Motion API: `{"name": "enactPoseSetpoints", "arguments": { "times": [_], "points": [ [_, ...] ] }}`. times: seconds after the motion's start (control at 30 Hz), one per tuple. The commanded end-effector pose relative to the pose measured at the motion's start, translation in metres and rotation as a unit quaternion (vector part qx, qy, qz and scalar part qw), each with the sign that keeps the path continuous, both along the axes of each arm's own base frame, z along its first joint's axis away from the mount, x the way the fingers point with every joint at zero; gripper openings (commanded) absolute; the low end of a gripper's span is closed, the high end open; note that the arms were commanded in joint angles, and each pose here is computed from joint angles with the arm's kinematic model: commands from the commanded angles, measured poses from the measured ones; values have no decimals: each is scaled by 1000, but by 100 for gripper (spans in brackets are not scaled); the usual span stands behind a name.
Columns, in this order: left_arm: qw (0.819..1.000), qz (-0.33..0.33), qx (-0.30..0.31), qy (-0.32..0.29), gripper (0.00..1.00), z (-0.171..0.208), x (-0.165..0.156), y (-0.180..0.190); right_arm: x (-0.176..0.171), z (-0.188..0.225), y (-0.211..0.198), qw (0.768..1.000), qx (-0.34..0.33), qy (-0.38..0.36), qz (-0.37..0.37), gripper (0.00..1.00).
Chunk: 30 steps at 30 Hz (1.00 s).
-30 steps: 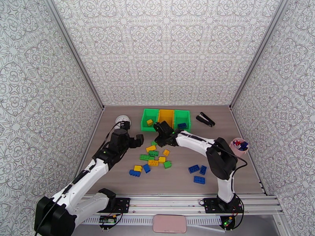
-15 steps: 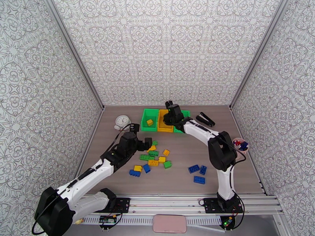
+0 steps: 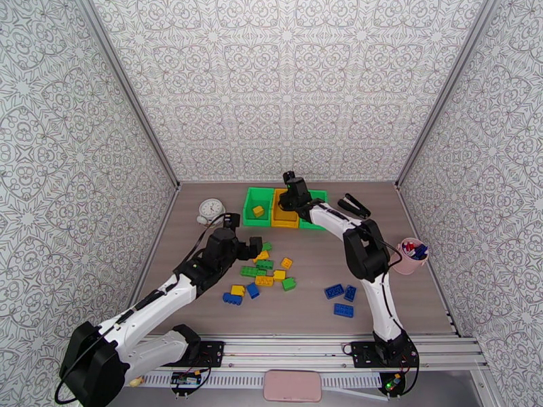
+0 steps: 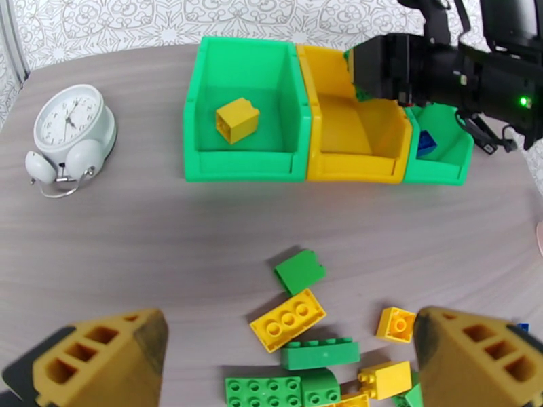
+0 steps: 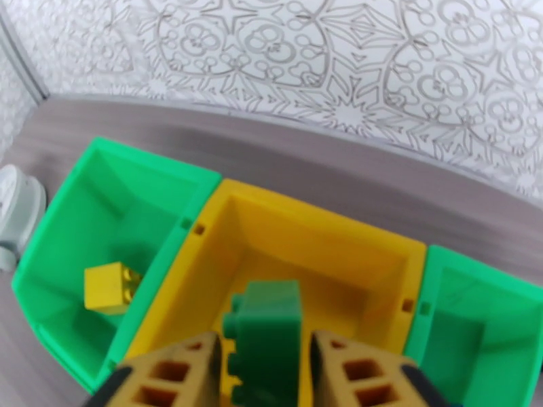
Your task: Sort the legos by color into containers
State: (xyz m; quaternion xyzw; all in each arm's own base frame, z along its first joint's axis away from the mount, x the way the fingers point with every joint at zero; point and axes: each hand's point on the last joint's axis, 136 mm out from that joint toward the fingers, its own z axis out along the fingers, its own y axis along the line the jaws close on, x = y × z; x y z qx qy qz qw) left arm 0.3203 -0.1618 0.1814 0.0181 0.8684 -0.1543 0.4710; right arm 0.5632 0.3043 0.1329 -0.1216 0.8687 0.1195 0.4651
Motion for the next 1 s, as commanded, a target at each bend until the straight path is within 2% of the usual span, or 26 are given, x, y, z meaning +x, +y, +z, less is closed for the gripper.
{"name": "enactPoseSetpoints", "arguments": {
  "times": [0.0,0.17,0.27,0.43,0.57,0.7,0.77,0.83,0.97],
  "points": [
    [1000,20,3,8,100,-8,2,6,-8,41,-7,999,13,-40,5,59],
    [1000,-13,17,-9,100,-3,0,-6,-31,60,-26,998,2,-61,0,73],
    [995,-79,37,-47,100,6,-6,-25,-56,64,-42,998,-2,-64,-2,80],
    [969,-214,73,-100,100,19,-27,-50,-112,62,-76,998,2,-58,-12,92],
    [953,-266,65,-127,100,26,-41,-63,-159,48,-107,999,5,-32,-33,95],
    [920,-357,59,-152,100,25,-72,-83,-208,20,-135,998,-10,38,-58,96],
    [898,-399,71,-170,100,23,-86,-90,-232,6,-149,994,-34,79,-70,97],
    [868,-449,93,-189,100,17,-102,-98,-257,-8,-158,988,-57,119,-75,97],
    [848,-483,97,-194,100,7,-112,-107,-295,-33,-166,973,-102,189,-89,99]
  ]
}}
